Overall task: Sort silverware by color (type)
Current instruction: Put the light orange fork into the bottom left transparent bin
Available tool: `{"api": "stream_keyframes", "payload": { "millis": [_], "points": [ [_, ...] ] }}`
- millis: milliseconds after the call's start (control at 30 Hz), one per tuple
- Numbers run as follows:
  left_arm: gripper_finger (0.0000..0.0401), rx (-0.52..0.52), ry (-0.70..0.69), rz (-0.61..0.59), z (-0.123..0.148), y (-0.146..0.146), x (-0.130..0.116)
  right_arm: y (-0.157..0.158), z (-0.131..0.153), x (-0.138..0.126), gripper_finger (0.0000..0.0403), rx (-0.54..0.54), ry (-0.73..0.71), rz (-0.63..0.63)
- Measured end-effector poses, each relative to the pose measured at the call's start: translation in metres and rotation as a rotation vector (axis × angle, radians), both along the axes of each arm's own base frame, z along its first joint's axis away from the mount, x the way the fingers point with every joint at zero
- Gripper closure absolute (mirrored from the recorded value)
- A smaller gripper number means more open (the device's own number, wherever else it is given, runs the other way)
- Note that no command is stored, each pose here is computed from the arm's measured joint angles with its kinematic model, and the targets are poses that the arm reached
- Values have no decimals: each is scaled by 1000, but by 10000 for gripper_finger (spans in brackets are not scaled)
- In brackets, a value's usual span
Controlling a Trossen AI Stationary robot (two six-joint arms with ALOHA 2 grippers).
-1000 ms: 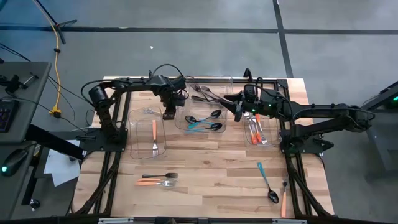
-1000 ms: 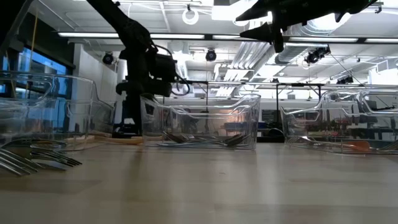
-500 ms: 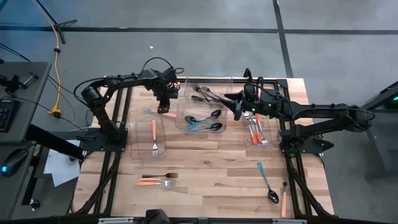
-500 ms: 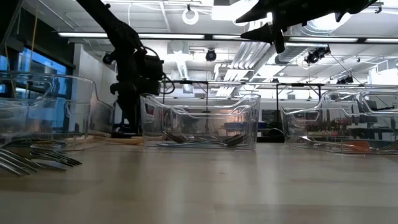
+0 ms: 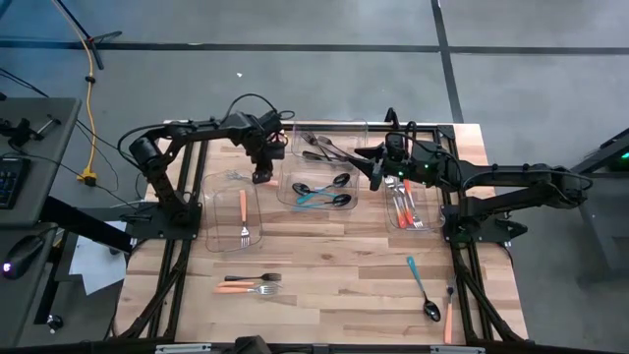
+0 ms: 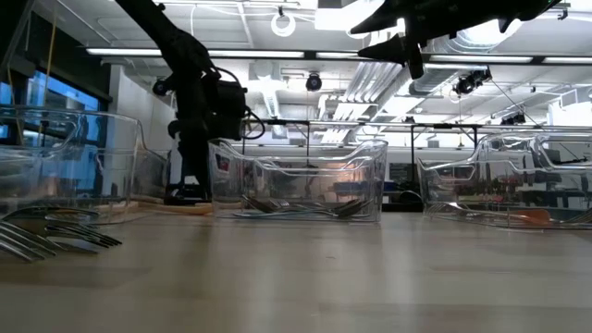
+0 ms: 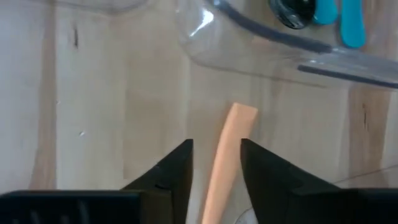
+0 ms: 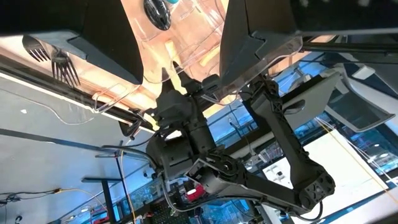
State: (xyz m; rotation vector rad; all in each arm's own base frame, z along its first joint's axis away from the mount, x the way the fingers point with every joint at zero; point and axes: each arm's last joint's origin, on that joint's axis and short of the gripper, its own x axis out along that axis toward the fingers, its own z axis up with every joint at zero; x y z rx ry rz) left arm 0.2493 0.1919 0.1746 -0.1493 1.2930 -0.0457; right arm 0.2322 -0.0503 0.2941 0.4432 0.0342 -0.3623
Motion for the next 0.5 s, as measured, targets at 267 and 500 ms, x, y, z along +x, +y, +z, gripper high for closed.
{"api": "stream_keyframes", "payload": {
  "millis": [267, 500],
  "points": [
    [391, -59, -32, -10, -1, -3, 3, 0, 0, 0, 206, 0, 0, 0],
    [400, -83, -32, 129, 0, 0, 3, 0, 0, 0, 206, 0, 1, 0]
  ]
}}
